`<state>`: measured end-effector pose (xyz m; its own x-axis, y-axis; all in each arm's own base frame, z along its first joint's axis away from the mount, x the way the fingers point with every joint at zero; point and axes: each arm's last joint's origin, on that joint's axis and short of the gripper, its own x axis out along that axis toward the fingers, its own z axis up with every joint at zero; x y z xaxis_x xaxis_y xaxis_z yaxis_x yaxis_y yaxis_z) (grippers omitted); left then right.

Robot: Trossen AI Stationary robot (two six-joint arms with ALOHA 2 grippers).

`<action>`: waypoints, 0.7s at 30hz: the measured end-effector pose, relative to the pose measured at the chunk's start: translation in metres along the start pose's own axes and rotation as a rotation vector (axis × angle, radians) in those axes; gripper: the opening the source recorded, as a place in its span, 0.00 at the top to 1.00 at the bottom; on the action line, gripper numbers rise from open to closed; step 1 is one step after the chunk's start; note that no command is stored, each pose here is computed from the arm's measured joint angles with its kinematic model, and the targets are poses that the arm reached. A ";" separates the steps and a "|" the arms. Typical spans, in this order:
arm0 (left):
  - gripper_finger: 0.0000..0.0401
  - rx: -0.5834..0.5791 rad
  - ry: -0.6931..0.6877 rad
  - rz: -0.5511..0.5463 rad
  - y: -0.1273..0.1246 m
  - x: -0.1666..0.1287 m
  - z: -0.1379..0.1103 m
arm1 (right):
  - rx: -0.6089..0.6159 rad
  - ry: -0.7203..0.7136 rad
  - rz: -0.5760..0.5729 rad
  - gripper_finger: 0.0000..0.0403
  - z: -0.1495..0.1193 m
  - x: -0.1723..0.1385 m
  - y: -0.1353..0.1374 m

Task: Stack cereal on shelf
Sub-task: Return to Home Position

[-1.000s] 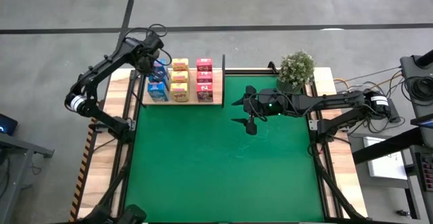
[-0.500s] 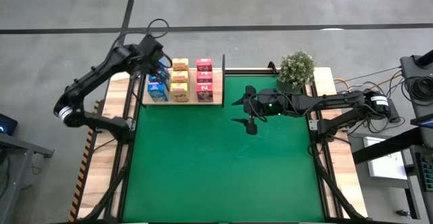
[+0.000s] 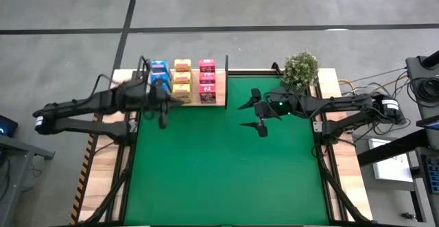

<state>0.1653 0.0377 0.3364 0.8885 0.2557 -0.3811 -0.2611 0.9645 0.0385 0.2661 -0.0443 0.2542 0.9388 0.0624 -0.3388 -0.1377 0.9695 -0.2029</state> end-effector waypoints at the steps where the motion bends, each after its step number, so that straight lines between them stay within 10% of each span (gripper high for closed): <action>1: 1.00 0.012 -0.029 -0.033 -0.006 -0.003 -0.004 | 0.005 -0.016 0.008 0.28 -0.001 -0.002 0.000; 21: 1.00 0.093 -0.236 -0.190 -0.025 -0.022 -0.093 | 0.139 -0.198 -0.026 0.28 -0.059 -0.044 0.029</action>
<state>0.1169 0.0019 0.2577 0.9839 0.0682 -0.1650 -0.0563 0.9955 0.0762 0.2024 -0.0330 0.2091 0.9869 0.0692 -0.1457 -0.0809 0.9938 -0.0757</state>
